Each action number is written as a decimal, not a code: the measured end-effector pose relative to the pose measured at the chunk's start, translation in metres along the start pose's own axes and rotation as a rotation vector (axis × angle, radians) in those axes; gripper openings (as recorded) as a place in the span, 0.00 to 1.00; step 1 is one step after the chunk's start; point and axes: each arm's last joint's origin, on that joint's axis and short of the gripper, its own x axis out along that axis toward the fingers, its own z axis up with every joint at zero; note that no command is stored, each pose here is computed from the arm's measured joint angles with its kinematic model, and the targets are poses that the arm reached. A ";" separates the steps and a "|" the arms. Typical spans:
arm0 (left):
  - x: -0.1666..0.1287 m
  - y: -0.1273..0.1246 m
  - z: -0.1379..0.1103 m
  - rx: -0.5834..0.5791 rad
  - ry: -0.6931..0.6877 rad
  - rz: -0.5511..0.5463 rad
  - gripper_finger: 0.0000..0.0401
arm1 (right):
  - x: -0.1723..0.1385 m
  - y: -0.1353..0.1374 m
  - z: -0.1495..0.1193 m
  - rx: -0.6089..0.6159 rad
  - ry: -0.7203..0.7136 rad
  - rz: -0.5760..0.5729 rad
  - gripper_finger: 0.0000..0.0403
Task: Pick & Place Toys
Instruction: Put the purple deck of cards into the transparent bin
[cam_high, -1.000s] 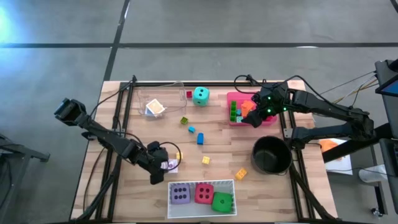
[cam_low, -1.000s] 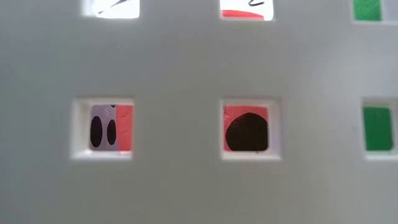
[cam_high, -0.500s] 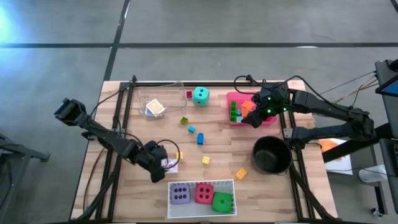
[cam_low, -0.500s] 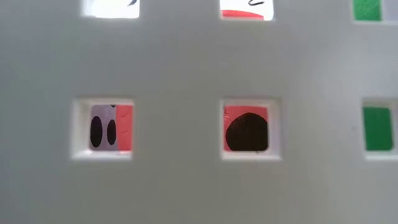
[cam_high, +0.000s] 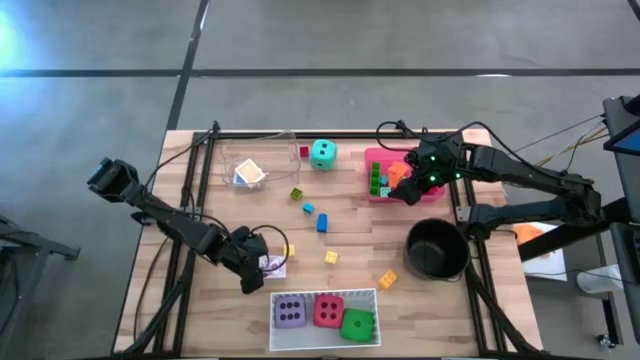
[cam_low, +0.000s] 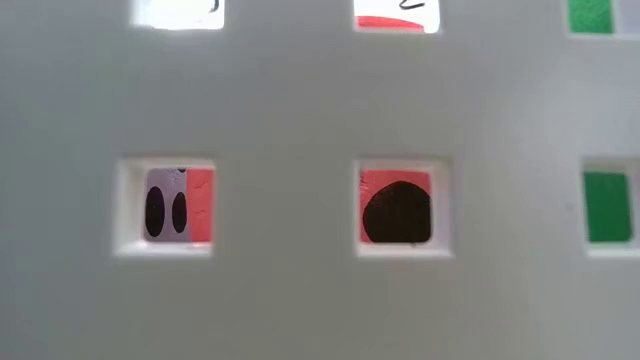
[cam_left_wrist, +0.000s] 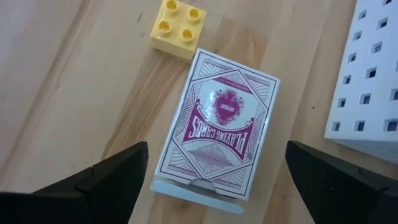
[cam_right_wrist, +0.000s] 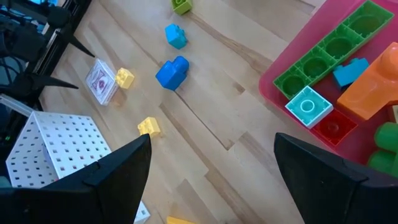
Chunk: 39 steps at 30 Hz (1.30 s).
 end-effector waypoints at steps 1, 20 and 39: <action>0.000 0.000 0.000 0.018 -0.002 0.005 0.95 | 0.000 0.000 0.000 0.000 0.000 0.000 0.82; 0.007 0.000 -0.002 0.423 -0.060 -0.018 0.95 | 0.000 0.000 0.000 -0.001 0.000 0.000 0.82; 0.045 -0.005 -0.009 0.366 0.010 0.015 0.95 | 0.000 0.001 -0.001 0.005 0.005 0.000 0.82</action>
